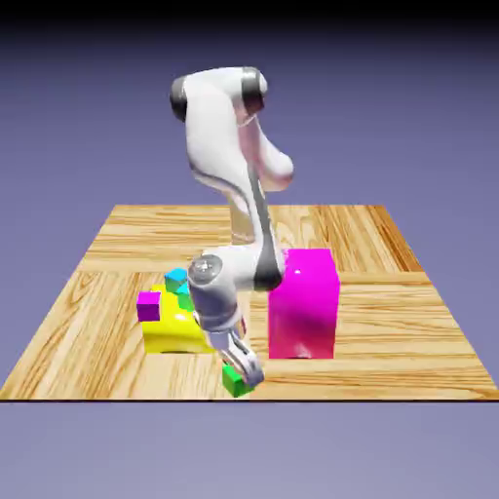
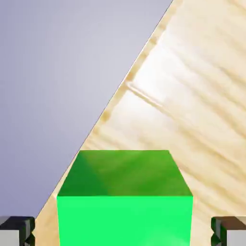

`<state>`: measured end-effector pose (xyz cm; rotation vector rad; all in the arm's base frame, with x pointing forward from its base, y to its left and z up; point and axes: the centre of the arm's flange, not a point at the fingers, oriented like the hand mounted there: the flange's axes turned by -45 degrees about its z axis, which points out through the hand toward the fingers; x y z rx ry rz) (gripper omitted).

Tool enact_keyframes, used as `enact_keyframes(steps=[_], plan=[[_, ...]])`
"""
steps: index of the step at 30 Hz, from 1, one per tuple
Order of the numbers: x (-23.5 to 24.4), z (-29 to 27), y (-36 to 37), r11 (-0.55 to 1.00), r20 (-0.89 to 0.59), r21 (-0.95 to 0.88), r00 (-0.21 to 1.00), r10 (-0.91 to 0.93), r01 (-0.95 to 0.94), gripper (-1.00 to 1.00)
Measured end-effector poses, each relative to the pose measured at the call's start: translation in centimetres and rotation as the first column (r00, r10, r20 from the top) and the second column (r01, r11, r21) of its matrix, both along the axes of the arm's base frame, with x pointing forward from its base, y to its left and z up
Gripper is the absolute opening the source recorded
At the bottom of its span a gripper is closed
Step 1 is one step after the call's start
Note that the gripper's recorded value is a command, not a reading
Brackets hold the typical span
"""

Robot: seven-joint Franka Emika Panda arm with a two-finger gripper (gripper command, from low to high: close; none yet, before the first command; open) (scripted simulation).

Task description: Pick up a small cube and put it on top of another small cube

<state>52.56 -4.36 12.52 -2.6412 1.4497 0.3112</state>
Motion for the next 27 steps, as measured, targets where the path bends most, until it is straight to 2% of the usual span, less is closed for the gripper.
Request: enact_keyframes(steps=[1,5,8,17,27], plan=[[0.0,0.0,0.0,1.0,0.0,0.0,1.0,0.0,0.0,-1.0],[0.6,6.5,-0.9,1.0,0.001,0.001,1.0,0.0,0.0,-1.0],[-1.6,9.1,-4.2,0.999,-0.013,-0.045,1.0,0.022,-0.022,-1.0],[-10.8,16.5,-12.9,0.994,-0.045,-0.103,0.998,0.04,-0.044,-1.0],[-22.4,21.8,-16.3,0.996,-0.007,-0.013,0.997,0.083,-0.083,-1.0]])
